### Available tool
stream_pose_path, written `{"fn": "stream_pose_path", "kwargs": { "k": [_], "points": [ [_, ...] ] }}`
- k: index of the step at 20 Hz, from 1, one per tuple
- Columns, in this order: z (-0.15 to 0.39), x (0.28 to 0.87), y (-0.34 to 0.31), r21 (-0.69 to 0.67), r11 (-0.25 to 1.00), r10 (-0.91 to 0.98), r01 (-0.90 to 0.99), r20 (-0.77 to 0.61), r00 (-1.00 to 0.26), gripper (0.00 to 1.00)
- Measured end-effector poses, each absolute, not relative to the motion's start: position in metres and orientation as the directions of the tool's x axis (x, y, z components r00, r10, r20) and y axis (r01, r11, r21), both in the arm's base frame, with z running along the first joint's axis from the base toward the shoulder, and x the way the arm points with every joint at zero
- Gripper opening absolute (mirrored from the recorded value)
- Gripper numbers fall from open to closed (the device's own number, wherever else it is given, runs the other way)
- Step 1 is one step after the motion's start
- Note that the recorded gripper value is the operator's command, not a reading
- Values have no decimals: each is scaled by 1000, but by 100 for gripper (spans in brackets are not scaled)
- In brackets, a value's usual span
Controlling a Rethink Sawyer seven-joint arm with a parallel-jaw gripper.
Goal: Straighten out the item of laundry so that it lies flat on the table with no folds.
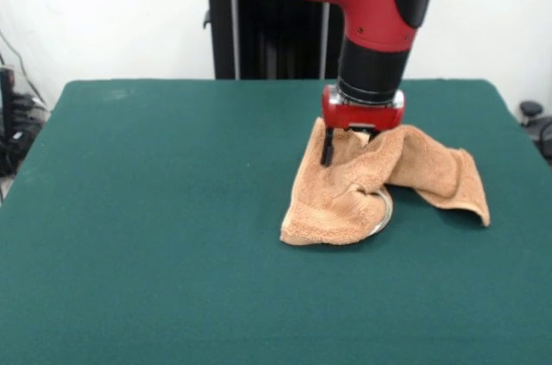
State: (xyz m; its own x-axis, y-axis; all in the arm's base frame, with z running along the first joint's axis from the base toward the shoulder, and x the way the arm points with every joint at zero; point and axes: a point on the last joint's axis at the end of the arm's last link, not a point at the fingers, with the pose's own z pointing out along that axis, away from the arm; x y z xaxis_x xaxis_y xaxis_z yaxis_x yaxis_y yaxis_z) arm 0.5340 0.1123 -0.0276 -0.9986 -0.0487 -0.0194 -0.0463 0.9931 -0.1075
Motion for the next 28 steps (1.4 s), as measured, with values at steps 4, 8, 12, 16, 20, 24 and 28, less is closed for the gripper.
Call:
{"fn": "stream_pose_path", "kwargs": {
  "k": [4,8,12,16,20,24,28],
  "points": [
    [-28,533,111,-103,993,-56,-54,-18,-998,100],
    [-29,533,112,-98,993,-65,-63,-17,-998,100],
    [-30,533,112,-92,993,-72,-70,-16,-997,100],
    [-30,533,111,-87,993,-76,-74,-17,-997,100],
    [-31,534,110,-65,996,-67,-66,-16,-998,100],
    [-30,534,107,-43,998,-51,-51,-13,-999,100],
    [-22,531,111,-39,998,-55,-55,-16,-998,100]
  ]
}}
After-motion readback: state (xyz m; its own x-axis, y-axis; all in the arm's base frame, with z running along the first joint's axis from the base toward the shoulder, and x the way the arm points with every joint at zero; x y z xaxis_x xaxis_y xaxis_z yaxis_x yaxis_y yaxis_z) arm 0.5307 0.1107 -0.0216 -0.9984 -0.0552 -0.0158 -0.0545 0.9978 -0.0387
